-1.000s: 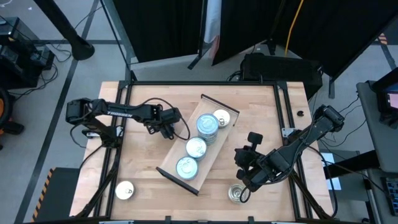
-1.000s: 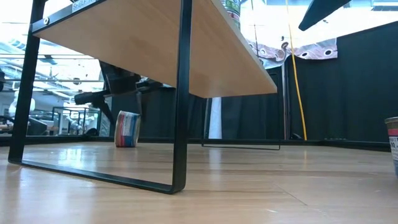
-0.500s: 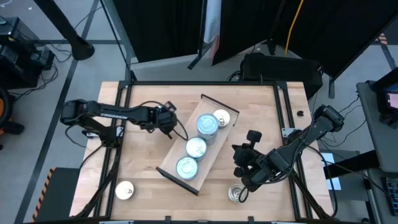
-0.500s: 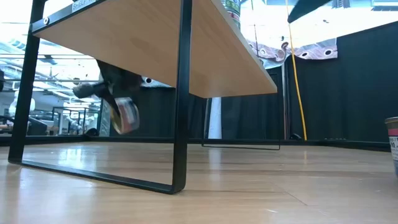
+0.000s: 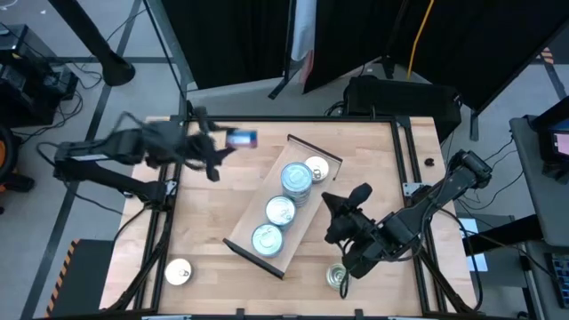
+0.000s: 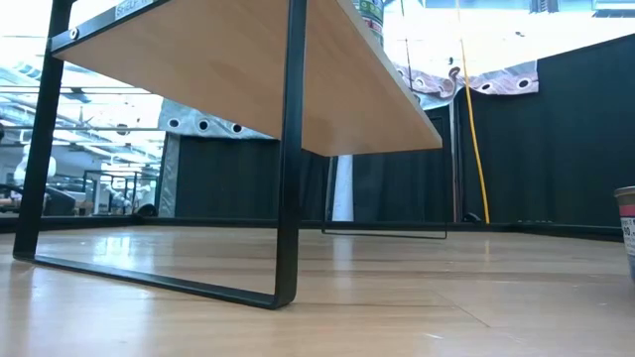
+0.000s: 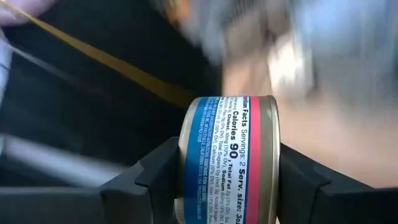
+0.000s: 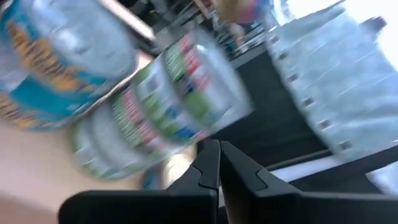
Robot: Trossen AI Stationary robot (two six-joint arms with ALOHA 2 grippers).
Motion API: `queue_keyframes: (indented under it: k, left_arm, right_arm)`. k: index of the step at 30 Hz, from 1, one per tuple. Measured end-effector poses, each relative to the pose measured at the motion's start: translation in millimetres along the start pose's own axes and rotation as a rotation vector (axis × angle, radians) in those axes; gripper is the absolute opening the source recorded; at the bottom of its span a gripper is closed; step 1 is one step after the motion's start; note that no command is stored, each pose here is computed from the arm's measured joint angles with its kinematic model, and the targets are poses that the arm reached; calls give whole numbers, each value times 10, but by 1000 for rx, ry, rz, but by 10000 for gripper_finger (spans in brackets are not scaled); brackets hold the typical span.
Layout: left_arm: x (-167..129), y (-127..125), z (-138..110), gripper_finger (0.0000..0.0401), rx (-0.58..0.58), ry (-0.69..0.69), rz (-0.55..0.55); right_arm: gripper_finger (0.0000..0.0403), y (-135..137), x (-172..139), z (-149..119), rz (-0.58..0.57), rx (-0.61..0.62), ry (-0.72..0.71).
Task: Stack canned seafood by type on shelf
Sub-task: Stack the blue-pink tuna can on top of the other blue-pink tuna can on the shelf
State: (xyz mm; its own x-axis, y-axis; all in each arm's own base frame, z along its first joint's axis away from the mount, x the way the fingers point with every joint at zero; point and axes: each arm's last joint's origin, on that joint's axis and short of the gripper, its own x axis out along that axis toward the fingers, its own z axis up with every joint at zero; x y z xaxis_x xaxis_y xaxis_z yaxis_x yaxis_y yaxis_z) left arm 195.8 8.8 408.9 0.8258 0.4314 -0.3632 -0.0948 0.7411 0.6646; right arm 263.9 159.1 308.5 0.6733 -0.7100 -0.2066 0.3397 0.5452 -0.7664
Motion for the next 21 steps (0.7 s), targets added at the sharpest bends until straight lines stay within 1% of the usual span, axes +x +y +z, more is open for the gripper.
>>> queue_keyframes:
  k: [3,5,7,8,9,10,12,13,14,17,19,21]
  left_arm:
    - [-206,238,236,198,-202,-304,26]
    - [-306,364,364,198,-335,-480,8]
    - [-360,442,458,198,-457,-615,-42]
    - [-371,467,492,198,-525,-663,-75]
    - [-372,487,517,198,-599,-693,-107]
    - [-359,498,537,198,-670,-711,-143]
    - [-310,491,560,198,-796,-716,-230]
    - [-281,475,572,198,-846,-712,-279]
    - [-247,452,582,198,-888,-701,-332]
    - [-122,362,613,198,-1022,-638,-502]
    - [-28,294,627,205,-1130,-566,-624]
    - [67,231,636,210,-1230,-486,-711]
  right_arm:
    - [3,-101,-42,210,-68,-64,-43]
    - [6,-200,-86,373,-87,-148,-66]
    - [14,-282,-113,503,-99,-298,-81]
    - [21,-325,-128,556,-88,-396,-94]
    - [28,-368,-134,605,-47,-470,-126]
    - [37,-418,-129,654,-11,-540,-162]
    - [58,-508,-122,736,11,-694,-218]
    - [70,-545,-117,780,7,-739,-246]
    - [82,-580,-101,825,-3,-759,-274]
    - [121,-668,-72,941,-46,-812,-365]
    - [150,-687,-73,978,-82,-925,-402]
    - [180,-662,-74,1013,-118,-1039,-434]
